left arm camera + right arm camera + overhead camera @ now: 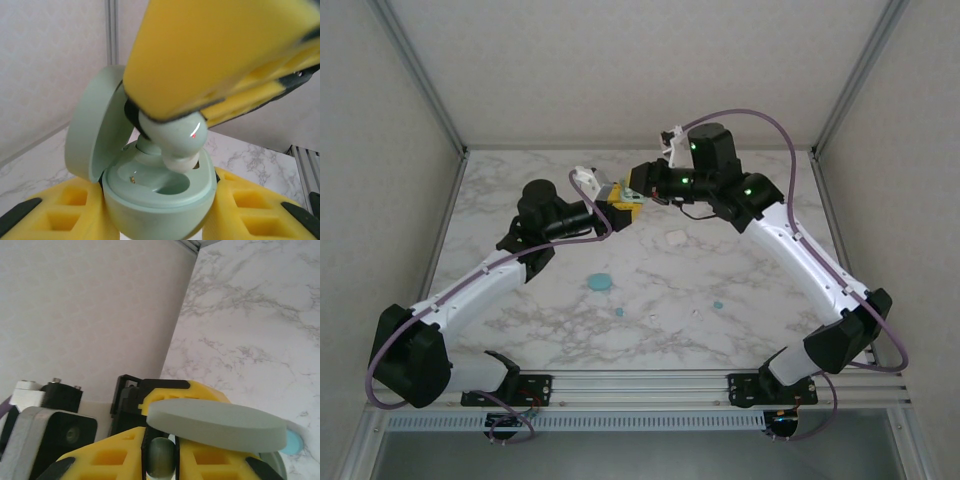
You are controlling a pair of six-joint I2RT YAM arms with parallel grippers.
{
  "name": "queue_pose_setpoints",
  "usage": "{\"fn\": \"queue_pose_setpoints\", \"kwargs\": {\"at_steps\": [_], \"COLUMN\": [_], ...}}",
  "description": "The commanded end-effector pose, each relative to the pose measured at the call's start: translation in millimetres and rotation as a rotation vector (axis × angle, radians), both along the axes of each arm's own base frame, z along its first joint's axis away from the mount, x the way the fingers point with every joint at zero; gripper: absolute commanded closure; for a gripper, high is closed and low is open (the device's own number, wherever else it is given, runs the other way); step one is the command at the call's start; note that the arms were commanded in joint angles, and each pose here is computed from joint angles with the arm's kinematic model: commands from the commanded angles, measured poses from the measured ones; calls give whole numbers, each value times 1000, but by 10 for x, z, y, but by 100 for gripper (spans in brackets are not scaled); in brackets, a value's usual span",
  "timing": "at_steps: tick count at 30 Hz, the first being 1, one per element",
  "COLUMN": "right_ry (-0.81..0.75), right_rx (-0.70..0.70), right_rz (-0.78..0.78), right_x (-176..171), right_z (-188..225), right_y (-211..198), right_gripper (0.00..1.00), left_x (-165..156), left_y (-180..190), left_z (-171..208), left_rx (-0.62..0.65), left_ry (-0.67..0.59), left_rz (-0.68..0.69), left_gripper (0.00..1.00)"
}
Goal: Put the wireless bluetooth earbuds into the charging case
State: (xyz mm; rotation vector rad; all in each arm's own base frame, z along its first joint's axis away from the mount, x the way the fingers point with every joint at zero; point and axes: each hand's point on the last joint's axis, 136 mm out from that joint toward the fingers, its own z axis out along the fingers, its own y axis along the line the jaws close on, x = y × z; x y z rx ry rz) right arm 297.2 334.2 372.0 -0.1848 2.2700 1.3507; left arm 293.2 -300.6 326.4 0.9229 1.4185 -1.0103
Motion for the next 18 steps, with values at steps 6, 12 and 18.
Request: {"fn": "queue_pose_setpoints", "kwargs": {"at_steps": [6,12,18], "right_ry": [-43,-36,-18], "right_rx": [-23,4,-32], "right_rz": [-6,10,12], "right_x": [26,9,-33], "right_z": [-6,2,-77], "right_y": [48,103,80], "right_gripper": [78,79,78], "left_x": [-89,-71,-49], "left_y": [-62,-54,-45], "left_z": [258,280,317], "left_rx": [-36,-46,-61], "left_ry": [-63,-67,-79], "left_rz": [-44,-32,-17], "left_gripper": [69,69,69]}}
